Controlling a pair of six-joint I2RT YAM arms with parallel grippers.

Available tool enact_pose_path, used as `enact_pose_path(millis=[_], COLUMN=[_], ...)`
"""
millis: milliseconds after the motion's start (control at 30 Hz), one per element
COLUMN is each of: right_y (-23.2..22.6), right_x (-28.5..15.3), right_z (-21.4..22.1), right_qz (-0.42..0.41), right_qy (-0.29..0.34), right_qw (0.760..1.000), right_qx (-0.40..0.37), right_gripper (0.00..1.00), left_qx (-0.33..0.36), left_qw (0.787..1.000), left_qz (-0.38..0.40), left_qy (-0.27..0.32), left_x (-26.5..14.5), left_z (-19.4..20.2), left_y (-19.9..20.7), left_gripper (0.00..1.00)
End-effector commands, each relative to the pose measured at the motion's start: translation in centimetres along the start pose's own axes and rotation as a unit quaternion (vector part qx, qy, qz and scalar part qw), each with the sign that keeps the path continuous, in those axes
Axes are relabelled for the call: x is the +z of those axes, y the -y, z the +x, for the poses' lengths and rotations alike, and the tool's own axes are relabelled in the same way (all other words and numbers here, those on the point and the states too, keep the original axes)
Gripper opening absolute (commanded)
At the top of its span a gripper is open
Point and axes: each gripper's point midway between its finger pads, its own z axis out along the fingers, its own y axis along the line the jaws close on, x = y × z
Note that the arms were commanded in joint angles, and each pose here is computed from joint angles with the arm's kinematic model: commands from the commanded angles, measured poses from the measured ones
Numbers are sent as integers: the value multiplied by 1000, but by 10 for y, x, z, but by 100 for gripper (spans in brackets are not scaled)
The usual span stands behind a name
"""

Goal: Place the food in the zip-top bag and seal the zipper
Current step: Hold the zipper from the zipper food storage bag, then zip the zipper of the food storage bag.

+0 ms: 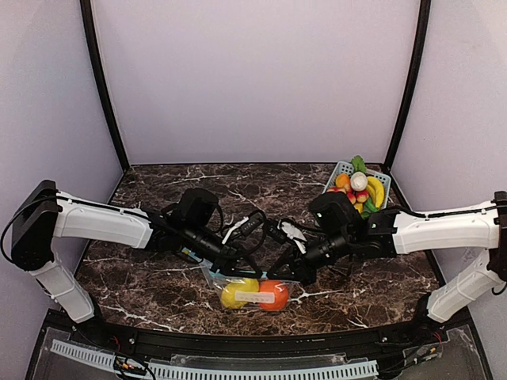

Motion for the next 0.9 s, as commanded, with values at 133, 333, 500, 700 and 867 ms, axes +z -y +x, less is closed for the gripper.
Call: enact_pose_path(millis=[133,333,500,700,867], right_y=[21,36,44,51,55], right_x=[-2,-6,-15,-27,-35], right_z=[-2,11,16,18,16], right_qz=[63,110,139,169,189], right_qy=[-6,-32,-43,-45,-40], right_qw=[998,993,989,984,980], right_qx=[8,24,32,37,40], right_gripper=[0,0,0,0,0], left_qx=[-1,0,6,1,2], left_qw=[1000,1000,1000,999,999], left_qz=[-6,-15,-23,-34,-40], left_qy=[-7,-16,-19,-24,-25], left_x=[-7,-9,-11,-17,-20], left_z=[0,3,2,4,4], left_y=[-1,-5,-8,-13,-15], left_gripper=[1,1,1,1,1])
